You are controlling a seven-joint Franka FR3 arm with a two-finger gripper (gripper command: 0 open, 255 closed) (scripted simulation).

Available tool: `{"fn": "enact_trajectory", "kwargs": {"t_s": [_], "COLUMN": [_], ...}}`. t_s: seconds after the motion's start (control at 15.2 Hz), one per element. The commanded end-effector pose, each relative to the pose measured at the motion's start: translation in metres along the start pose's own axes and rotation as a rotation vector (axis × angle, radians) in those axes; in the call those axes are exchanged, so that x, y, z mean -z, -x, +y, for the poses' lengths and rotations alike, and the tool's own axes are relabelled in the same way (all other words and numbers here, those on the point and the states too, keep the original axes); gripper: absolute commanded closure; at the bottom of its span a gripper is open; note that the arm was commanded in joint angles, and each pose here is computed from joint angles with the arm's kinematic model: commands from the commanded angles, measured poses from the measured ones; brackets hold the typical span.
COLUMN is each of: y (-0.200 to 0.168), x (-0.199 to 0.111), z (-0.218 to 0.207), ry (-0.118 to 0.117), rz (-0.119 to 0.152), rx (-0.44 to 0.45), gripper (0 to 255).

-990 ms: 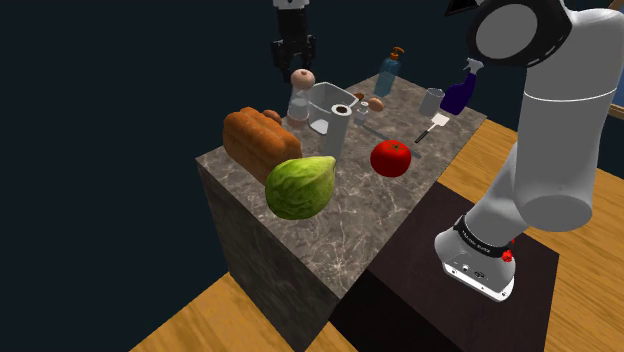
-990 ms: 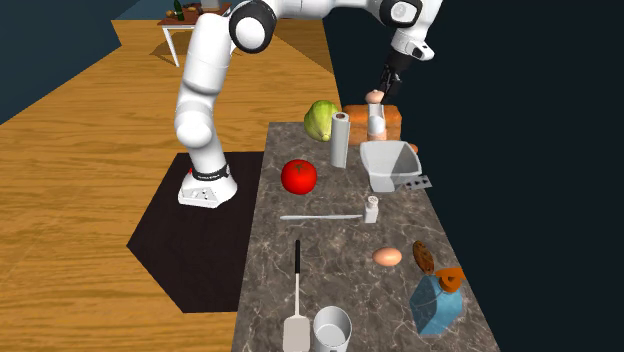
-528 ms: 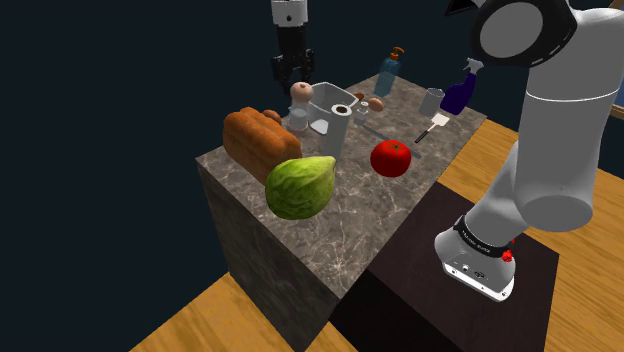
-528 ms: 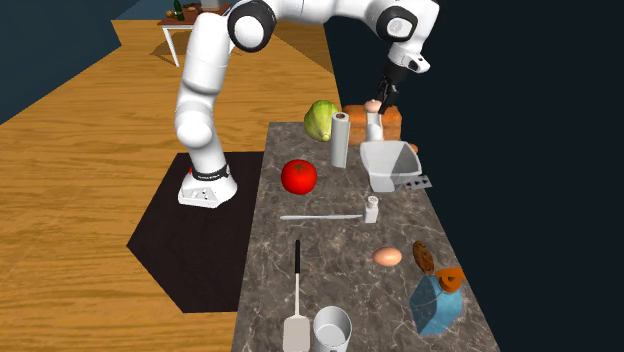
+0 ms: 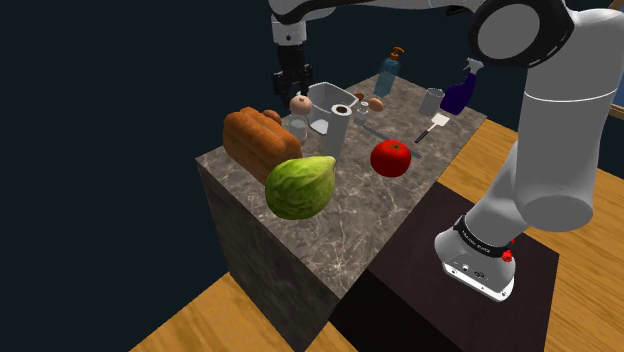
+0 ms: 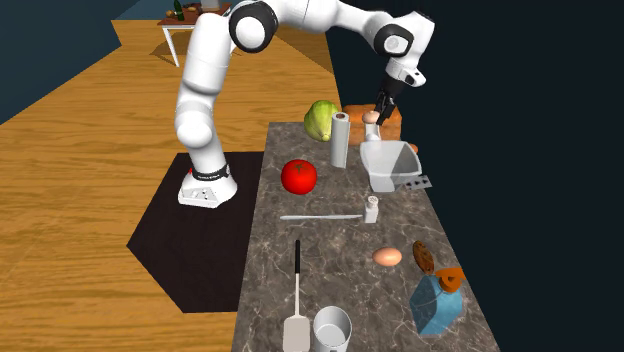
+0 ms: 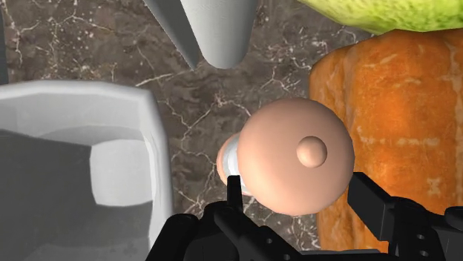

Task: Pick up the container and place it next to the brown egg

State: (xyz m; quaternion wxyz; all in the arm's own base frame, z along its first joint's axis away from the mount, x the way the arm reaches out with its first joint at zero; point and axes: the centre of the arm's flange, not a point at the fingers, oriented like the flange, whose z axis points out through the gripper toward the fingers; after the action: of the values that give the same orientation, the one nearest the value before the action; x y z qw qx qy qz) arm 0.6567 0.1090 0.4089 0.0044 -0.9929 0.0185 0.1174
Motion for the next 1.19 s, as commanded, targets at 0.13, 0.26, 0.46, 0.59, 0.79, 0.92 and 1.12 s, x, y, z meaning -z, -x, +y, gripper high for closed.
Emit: {"fn": "enact_trajectory", "kwargs": {"t_s": [0.13, 0.26, 0.46, 0.59, 0.79, 0.92, 1.12], "y": [-0.002, -0.002, -0.002, -0.002, -0.002, -0.002, -0.002], "x": [-0.005, -0.005, -0.005, -0.005, -0.005, 0.008, 0.045], "z": [-0.001, -0.001, -0.001, -0.001, -0.001, -0.001, -0.001], "ry": [0.0, 0.0, 0.0, 0.0, 0.0, 0.0, 0.0], "rz": [0.001, 0.001, 0.001, 0.001, 0.001, 0.001, 0.001], "rx": [0.0, 0.0, 0.0, 0.0, 0.0, 0.0, 0.0], "gripper": [255, 255, 255, 0, 0, 0, 0]}}
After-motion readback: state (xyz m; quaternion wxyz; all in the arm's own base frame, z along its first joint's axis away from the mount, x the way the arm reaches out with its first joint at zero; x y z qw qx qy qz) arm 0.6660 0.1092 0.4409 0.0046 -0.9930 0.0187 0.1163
